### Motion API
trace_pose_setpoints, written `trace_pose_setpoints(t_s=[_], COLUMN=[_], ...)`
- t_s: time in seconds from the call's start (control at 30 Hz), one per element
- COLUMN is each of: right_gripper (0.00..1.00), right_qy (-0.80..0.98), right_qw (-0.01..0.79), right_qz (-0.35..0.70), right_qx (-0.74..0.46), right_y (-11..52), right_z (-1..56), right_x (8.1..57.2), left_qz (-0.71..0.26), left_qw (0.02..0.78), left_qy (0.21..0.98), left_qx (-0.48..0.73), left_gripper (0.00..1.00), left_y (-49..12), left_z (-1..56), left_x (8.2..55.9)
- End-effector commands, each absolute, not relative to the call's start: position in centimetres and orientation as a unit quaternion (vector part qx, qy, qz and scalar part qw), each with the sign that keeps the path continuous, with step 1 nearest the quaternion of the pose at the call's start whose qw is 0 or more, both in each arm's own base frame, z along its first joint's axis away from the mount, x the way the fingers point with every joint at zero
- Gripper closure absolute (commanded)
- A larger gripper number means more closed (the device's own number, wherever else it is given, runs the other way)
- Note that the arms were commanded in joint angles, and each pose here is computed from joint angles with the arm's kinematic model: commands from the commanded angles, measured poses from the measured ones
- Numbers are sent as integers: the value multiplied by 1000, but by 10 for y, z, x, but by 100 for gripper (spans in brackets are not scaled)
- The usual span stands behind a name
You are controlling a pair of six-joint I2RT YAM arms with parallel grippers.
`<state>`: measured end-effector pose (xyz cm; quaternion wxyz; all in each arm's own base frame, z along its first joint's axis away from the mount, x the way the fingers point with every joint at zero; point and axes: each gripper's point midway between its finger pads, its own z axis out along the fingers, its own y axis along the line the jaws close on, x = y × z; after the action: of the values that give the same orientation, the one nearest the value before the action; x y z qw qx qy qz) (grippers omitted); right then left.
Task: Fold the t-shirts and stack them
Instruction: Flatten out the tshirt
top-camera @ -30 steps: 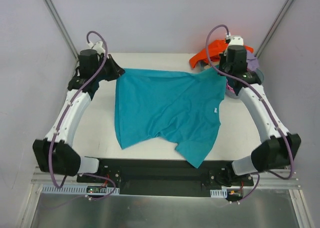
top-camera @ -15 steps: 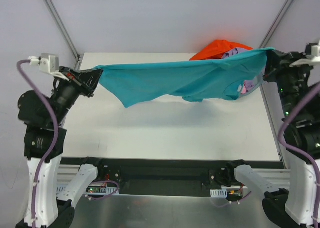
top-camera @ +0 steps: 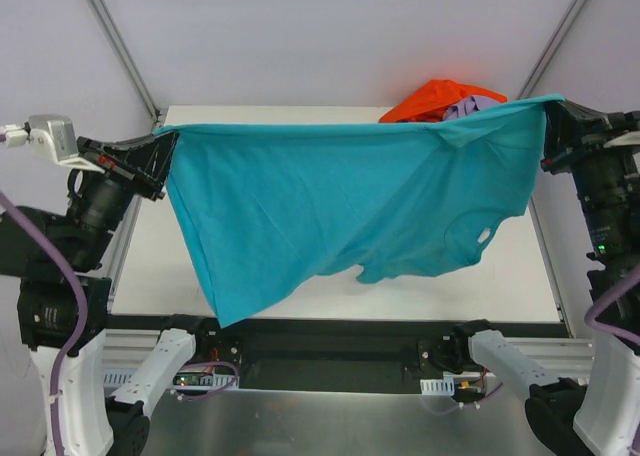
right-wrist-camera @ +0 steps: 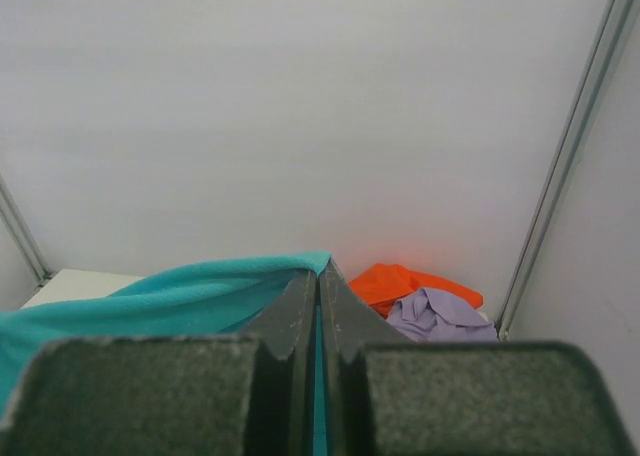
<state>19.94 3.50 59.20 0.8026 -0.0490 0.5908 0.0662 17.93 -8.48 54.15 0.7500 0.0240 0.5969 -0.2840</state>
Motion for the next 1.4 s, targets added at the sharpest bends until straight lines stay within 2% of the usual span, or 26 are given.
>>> trace_pose_setpoints(t_s=[0.0, 0.07, 0.17, 0.33, 0.37, 0.53, 0.6, 0.8, 0.87, 0.93, 1.0, 1.03, 1.37], right_gripper=[99, 99, 99, 99, 99, 99, 99, 100, 100, 100, 99, 99, 99], right_qy=[642, 660, 701, 770, 790, 859, 872, 884, 885, 887, 888, 887, 890], right_qw=[765, 750, 713, 637, 612, 510, 486, 464, 462, 458, 457, 458, 452], right_qz=[25, 4, -27, -27, -28, -48, -50, -50, -50, -49, -51, -52, -52], right_qx=[-48, -35, -24, -18, -19, 15, 17, 19, 18, 17, 17, 18, 18], right_y=[42, 40, 41, 51, 54, 46, 47, 48, 47, 49, 48, 48, 47], right_z=[562, 544, 497, 386, 358, 260, 237, 217, 215, 214, 213, 213, 210], right_x=[278, 307, 355, 399, 408, 421, 424, 426, 427, 426, 427, 428, 429], left_qz=[-197, -173, -178, -224, -224, -249, -252, -251, -257, -260, -266, -266, -262], left_qw=[706, 660, 594, 460, 415, 301, 281, 238, 226, 214, 210, 205, 182], left_qy=[678, 727, 780, 856, 878, 916, 922, 933, 935, 937, 937, 938, 944], left_qx=[-53, -76, -78, -75, -85, -90, -89, -96, -95, -95, -90, -90, -87], left_gripper=[100, 100, 100, 100, 100, 100, 100, 99, 92, 80, 76, 70, 54], left_y=[-61, -60, -72, -102, -105, -123, -125, -127, -131, -132, -135, -135, -133], left_z=[489, 448, 392, 273, 232, 145, 131, 98, 91, 84, 82, 78, 60], left_x=[274, 318, 359, 384, 385, 386, 386, 386, 386, 386, 387, 387, 373])
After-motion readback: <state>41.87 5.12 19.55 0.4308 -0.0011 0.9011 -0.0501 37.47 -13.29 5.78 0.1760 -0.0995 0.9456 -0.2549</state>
